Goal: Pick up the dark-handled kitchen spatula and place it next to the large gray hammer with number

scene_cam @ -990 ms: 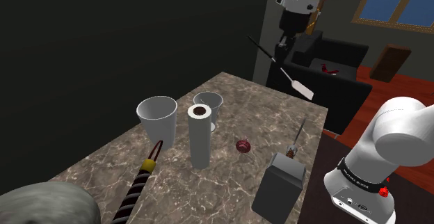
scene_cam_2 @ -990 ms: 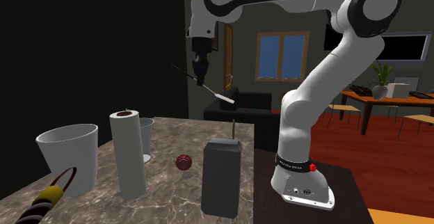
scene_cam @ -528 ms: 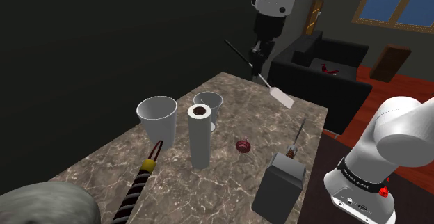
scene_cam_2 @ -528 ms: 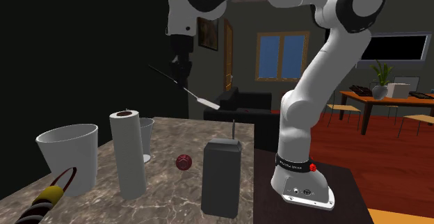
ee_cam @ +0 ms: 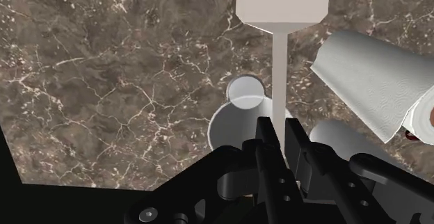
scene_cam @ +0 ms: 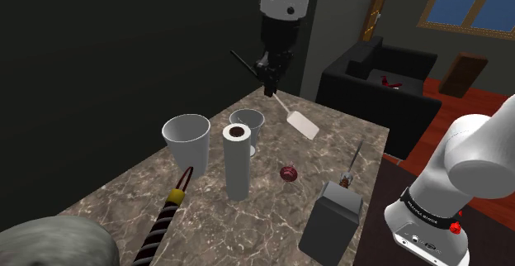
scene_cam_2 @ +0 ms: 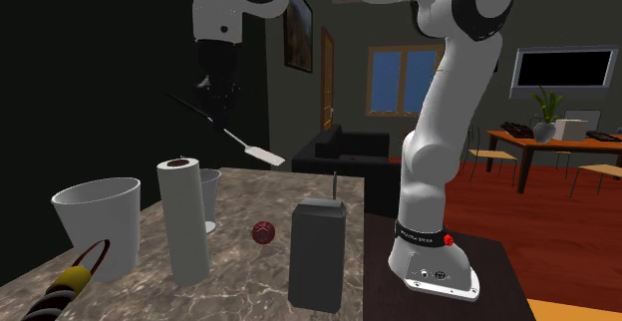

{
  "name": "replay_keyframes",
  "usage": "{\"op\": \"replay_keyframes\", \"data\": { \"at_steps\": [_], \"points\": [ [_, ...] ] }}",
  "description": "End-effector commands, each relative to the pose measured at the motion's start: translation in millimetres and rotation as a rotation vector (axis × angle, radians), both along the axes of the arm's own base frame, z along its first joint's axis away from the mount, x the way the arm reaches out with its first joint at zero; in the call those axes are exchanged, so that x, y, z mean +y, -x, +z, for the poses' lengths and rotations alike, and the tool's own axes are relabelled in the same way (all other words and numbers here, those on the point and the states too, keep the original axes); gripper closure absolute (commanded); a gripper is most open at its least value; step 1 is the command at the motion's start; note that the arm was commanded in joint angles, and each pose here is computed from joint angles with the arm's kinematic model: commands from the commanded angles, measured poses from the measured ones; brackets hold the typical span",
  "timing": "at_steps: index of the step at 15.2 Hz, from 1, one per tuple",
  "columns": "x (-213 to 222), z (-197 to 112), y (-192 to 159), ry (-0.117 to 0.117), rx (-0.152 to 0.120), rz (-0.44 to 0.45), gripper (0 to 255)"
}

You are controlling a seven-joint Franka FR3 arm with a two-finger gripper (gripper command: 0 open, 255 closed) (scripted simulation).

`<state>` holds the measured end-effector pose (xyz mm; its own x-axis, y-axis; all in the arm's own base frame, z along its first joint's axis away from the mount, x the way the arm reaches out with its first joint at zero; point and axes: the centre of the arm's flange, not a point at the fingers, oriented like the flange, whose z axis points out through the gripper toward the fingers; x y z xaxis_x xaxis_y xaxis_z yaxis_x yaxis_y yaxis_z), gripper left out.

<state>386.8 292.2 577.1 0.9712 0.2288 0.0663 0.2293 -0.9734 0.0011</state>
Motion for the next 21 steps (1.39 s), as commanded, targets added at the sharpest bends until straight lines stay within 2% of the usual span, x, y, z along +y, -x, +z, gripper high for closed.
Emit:
{"op": "replay_keyframes", "data": {
  "at_steps": [1, 12, 21],
  "points": [
    [26, -3, -5, -0.002, 0.000, -0.001, 255],
    [173, -3, -37, -0.002, 0.000, -0.001, 255],
    [173, -51, -37, -0.002, 0.000, -0.001, 255]
  ]
}}
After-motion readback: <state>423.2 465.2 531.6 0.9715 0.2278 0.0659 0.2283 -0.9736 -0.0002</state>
